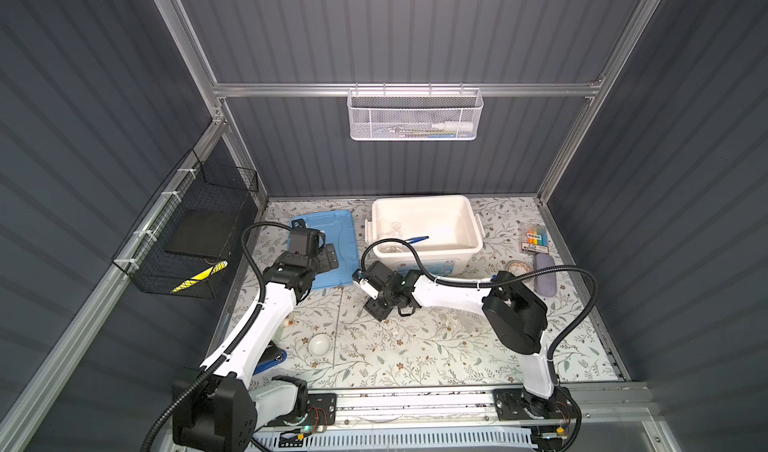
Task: Organize the chemistry lab equipment
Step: 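Lower the right gripper around the small white cup, then grasp the small white cup with the right gripper and carry it over the bin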
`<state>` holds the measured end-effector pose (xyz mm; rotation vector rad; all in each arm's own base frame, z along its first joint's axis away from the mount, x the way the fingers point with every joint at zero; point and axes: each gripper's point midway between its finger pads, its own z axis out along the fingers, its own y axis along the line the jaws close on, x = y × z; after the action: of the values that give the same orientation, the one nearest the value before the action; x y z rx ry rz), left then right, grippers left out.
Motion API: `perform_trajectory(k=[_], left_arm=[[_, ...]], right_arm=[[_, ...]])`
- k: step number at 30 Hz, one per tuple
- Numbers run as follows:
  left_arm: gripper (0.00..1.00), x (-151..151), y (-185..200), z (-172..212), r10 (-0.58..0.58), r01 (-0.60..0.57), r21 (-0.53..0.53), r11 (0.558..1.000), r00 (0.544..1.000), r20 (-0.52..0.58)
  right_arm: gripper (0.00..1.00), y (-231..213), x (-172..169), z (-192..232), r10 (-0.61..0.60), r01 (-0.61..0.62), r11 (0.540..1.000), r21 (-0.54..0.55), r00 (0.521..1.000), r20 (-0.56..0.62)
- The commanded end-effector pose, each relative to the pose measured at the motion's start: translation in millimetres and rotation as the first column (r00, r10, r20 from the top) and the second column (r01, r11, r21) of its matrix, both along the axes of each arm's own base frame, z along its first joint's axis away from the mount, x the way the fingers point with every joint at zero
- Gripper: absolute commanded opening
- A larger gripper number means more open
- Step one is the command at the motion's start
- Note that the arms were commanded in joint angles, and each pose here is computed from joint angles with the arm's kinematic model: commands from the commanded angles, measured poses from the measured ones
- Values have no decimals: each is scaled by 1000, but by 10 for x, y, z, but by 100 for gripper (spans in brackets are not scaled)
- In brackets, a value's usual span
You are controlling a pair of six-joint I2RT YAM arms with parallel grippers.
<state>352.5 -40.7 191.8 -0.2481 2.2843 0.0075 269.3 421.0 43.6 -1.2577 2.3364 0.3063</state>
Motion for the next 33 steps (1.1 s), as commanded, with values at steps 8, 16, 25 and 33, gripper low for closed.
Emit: perform_trajectory(k=[8, 16, 25, 33], left_arm=[[100, -52, 18, 37, -12, 12, -3, 1000, 1000, 9], [100, -44, 3, 30, -14, 14, -14, 1000, 1000, 8], [100, -56, 14, 8, -10, 10, -10, 1000, 1000, 0], [100, -113, 49, -115, -3, 4, 12, 1000, 999, -42]], right_arm=[[54, 26, 25, -82, -6, 6, 1000, -22, 1000, -3], [43, 24, 4, -54, 0, 0, 1000, -14, 1000, -4], [41, 2, -35, 134, 11, -11, 1000, 8, 1000, 12], [41, -52, -123, 487, 21, -23, 997, 69, 999, 25]])
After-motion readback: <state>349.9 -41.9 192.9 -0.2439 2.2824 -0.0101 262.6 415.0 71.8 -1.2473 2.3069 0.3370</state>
